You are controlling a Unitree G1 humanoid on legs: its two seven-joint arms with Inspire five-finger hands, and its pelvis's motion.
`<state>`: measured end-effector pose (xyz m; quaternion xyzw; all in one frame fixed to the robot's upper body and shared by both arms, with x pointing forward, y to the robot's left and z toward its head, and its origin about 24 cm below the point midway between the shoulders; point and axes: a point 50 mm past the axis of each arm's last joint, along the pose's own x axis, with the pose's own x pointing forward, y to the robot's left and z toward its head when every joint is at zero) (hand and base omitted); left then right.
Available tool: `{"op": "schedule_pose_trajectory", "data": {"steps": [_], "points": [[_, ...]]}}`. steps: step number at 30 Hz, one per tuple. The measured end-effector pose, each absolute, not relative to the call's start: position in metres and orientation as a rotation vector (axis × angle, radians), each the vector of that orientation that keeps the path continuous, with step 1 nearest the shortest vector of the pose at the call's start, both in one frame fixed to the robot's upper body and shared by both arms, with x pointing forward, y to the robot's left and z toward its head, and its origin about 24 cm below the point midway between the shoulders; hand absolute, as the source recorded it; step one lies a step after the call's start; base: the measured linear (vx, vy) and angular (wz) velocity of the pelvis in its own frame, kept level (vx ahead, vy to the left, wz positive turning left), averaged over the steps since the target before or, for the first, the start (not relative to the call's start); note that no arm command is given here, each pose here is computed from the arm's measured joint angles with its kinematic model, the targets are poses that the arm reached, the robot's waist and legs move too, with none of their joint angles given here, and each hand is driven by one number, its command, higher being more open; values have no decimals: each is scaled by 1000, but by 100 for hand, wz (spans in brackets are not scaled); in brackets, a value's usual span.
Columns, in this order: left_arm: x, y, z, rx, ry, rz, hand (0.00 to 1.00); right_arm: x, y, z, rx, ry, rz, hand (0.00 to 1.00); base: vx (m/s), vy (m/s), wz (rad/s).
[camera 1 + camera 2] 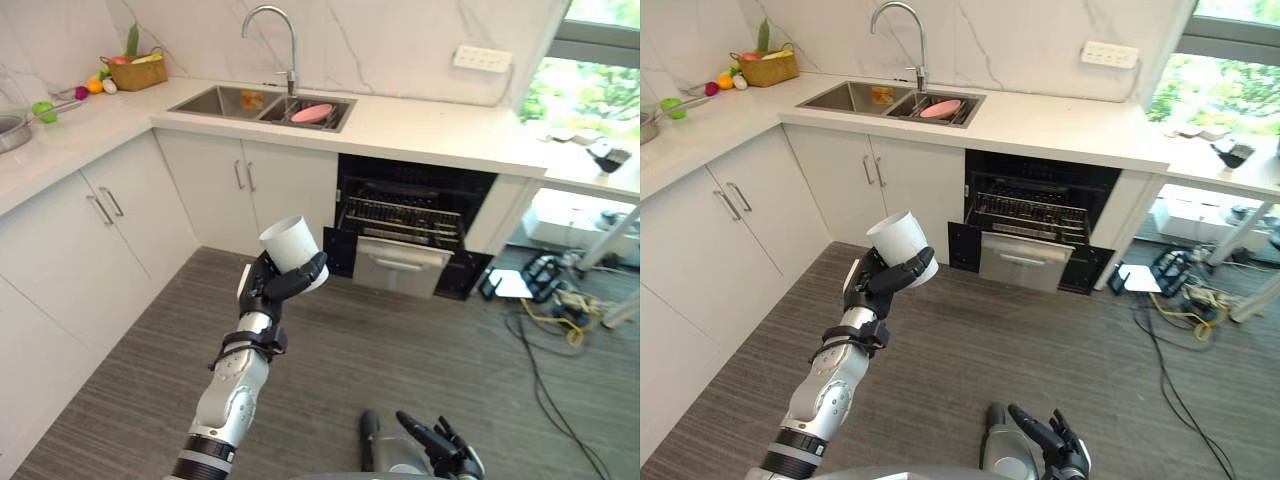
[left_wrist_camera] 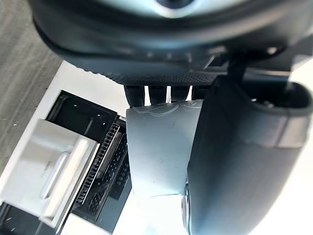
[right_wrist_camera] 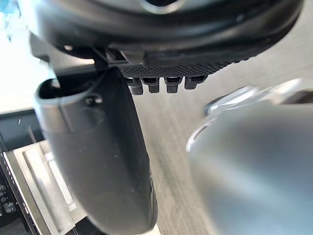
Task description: Walk over to the sink, pick up the cup, carry it to the dishwasher, place the cup inside the dishwasher, then close the dishwasher door
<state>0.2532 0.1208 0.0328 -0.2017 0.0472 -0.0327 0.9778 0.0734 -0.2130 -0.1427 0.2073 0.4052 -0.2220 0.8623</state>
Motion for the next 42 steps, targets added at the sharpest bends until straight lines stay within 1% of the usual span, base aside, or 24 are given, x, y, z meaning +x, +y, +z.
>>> {"op": "schedule_pose_trajectory", "data": {"steps": [4, 6, 9, 11, 15, 16, 17, 20, 24, 26, 28, 30, 33, 37, 38, 42], "points": [[250, 102, 35, -449, 84, -147, 0, 80, -213, -140, 462, 834, -483, 100, 513, -348, 65], [250, 97, 37, -464, 75, -173, 0, 75, -211, -141, 482, 846, -497, 100, 427, -246, 59], [250, 99, 37, -449, 73, -182, 0, 63, -225, -143, 475, 852, -561, 100, 421, -143, 43], [250, 107, 35, -416, 81, -182, 0, 59, -237, -145, 452, 862, -595, 100, 522, -97, 8], [250, 113, 31, -395, 95, -168, 0, 72, -255, -140, 409, 830, -592, 100, 517, 35, -28], [248, 114, 27, -392, 108, -163, 0, 76, -246, -145, 437, 845, -584, 100, 466, 82, -4], [249, 121, 25, -379, 116, -135, 0, 85, -235, -146, 456, 844, -538, 100, 446, 69, 1], [247, 135, 16, -317, 149, -122, 0, 95, -215, -148, 511, 822, -501, 100, 230, -34, 6], [246, 132, 13, -320, 152, -114, 0, 94, -210, -149, 485, 835, -468, 100, 150, -93, -24], [249, 122, 16, -301, 140, -142, 0, 89, -209, -150, 469, 858, -474, 100, 103, -19, -31], [254, 97, 24, -291, 120, -198, 0, 73, -218, -152, 430, 898, -519, 100, 173, 2, -26], [263, 93, 27, -270, 117, -198, 0, 67, -219, -153, 416, 920, -530, 100, 167, 25, -48], [266, 89, 28, -281, 122, -151, 0, 50, -214, -156, 400, 971, -510, 100, 171, 35, -40], [269, 93, 34, -225, 78, -160, 0, 54, -197, -157, 429, 962, -427, 100, 120, -55, 10], [260, 96, 20, -175, 132, -169, 0, 79, -198, -154, 465, 928, -382, 100, 50, -45, 17], [260, 96, 20, -175, 132, -169, 0, 79, -198, -154, 465, 928, -382, 100, 0, 0, 0]]}}
